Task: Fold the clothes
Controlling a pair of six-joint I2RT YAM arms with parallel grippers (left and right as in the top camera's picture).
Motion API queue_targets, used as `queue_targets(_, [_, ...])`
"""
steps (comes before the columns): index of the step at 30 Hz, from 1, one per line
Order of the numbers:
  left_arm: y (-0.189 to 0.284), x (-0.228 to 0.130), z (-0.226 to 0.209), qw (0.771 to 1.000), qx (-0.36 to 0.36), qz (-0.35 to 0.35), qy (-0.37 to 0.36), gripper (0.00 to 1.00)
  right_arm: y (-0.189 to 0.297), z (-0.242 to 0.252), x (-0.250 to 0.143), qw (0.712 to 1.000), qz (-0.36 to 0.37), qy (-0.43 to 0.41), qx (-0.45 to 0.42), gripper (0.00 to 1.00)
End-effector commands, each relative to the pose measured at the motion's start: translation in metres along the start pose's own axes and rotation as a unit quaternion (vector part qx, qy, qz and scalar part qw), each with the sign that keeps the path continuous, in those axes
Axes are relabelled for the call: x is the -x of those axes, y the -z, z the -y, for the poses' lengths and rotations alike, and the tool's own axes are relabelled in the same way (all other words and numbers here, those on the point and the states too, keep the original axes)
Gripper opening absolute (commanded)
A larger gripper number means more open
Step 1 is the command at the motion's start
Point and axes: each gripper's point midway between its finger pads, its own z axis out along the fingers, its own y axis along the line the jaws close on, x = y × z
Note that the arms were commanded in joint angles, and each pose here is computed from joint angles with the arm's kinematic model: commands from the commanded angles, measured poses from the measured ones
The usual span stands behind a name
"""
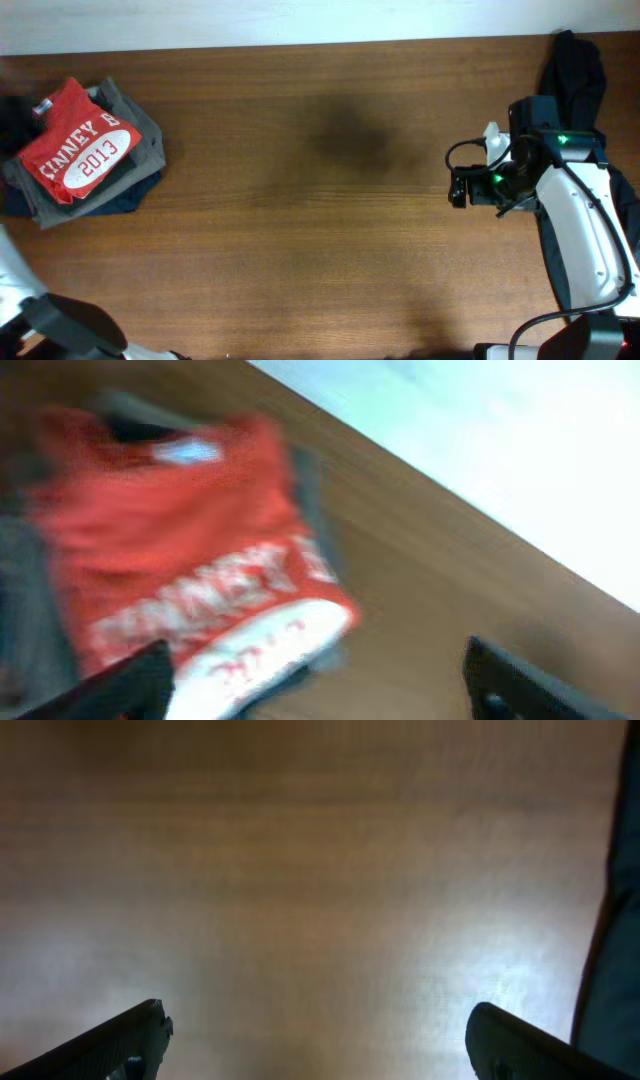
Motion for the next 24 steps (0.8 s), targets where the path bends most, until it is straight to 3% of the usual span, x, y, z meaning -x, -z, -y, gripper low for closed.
queue_targets(1, [-0.010, -0.016, 0.049, 0.997, -0.035, -0.030, -0.055, 0.99, 0.006, -0.008, 0.019, 0.999, 0.042, 0.000, 0.022, 0.99])
queue_targets(7, [-0.029, -0.073, 0.120, 0.980, -0.049, -0.116, -0.155, 0.99, 0.017, -0.036, 0.057, 0.987, 0.123, 0.023, 0.104, 0.99])
queue_targets(12, [-0.025, -0.128, 0.152, 0.957, -0.052, -0.204, -0.200, 0.99, 0.017, -0.036, 0.049, 0.989, 0.105, 0.019, 0.103, 0.99])
queue_targets(19, [0.002, -0.180, 0.149, 0.930, -0.038, -0.314, -0.190, 0.99, 0.023, -0.026, 0.015, 0.996, 0.054, -0.020, 0.070, 0.99])
queue_targets(24, [0.029, -0.194, 0.141, 0.921, -0.018, -0.340, -0.188, 0.99, 0.055, -0.017, -0.007, 0.996, 0.075, -0.024, 0.032, 0.99])
